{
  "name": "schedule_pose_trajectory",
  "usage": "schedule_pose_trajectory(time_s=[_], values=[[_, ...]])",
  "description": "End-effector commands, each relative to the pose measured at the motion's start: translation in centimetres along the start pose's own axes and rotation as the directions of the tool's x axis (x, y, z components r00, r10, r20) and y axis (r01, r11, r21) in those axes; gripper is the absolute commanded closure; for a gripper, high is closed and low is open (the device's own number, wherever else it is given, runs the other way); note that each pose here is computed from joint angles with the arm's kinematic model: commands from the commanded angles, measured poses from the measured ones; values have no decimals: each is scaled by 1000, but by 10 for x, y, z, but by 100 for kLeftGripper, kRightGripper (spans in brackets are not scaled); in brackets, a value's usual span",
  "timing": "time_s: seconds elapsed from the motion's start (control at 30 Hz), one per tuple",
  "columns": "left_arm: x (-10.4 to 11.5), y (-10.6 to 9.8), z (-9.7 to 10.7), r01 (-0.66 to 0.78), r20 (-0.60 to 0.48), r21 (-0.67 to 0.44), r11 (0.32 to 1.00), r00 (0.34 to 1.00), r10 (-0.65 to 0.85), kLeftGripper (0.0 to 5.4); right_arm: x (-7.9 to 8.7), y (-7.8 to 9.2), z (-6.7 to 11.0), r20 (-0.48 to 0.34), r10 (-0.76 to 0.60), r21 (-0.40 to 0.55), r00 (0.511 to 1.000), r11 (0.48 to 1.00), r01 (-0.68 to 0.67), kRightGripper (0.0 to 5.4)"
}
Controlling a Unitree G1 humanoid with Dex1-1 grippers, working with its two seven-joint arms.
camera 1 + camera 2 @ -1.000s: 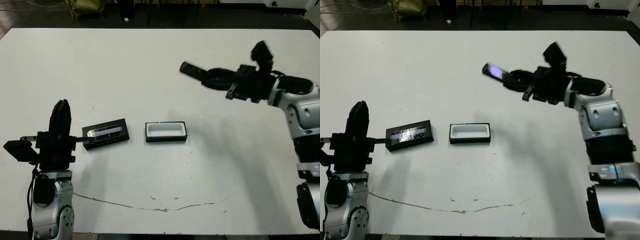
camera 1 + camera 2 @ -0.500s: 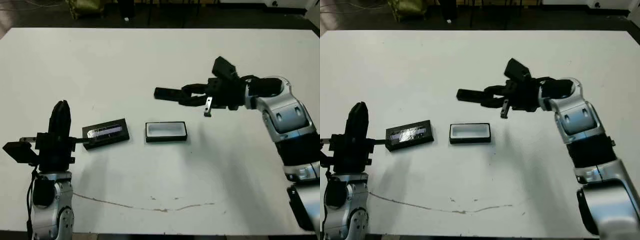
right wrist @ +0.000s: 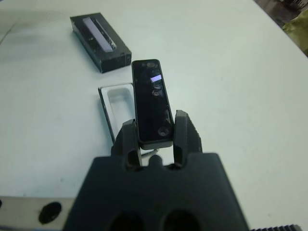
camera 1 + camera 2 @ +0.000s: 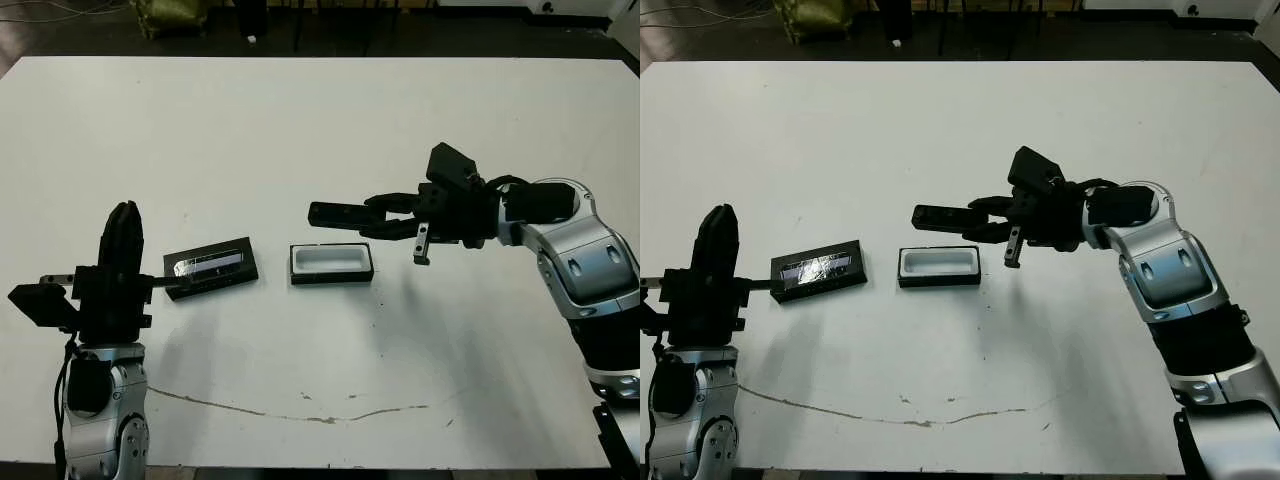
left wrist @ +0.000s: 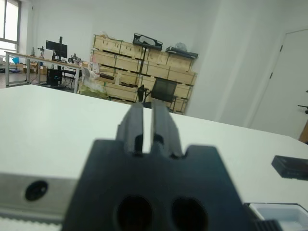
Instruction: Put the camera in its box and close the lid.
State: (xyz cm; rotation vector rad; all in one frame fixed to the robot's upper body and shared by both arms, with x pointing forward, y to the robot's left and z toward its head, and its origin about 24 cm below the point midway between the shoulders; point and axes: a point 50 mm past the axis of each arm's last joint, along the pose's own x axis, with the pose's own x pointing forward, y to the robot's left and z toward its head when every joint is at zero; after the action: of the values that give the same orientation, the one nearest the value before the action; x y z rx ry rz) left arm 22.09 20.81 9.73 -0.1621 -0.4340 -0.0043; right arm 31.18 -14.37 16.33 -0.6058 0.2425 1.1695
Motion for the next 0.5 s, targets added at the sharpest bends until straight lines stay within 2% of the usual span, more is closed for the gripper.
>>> schedule_pose_trajectory(time_s=[0.03, 0.1, 0.27, 0.43, 0.5], values=[[-4, 3, -6, -17, -43, -11, 1000, 999, 16, 540, 0, -2, -6, -63, 26, -4, 998, 1000, -26, 530], [-4, 4, -7, -11, -41, -13, 1000, 999, 10, 540, 2, -4, -7, -87, 29, -27, 996, 999, -32, 530], [-6, 3, -6, -22, -51, 8, 1000, 998, 22, 540, 9, -7, -10, -107, 71, -15, 992, 997, -73, 530], [-5, 4, -7, -13, -47, -9, 1000, 999, 12, 540, 15, -7, -13, -83, 128, 3, 988, 992, -129, 530], [-5, 4, -7, -21, -50, -7, 1000, 999, 20, 540, 17, -7, -14, -87, 144, -16, 986, 989, -146, 530]])
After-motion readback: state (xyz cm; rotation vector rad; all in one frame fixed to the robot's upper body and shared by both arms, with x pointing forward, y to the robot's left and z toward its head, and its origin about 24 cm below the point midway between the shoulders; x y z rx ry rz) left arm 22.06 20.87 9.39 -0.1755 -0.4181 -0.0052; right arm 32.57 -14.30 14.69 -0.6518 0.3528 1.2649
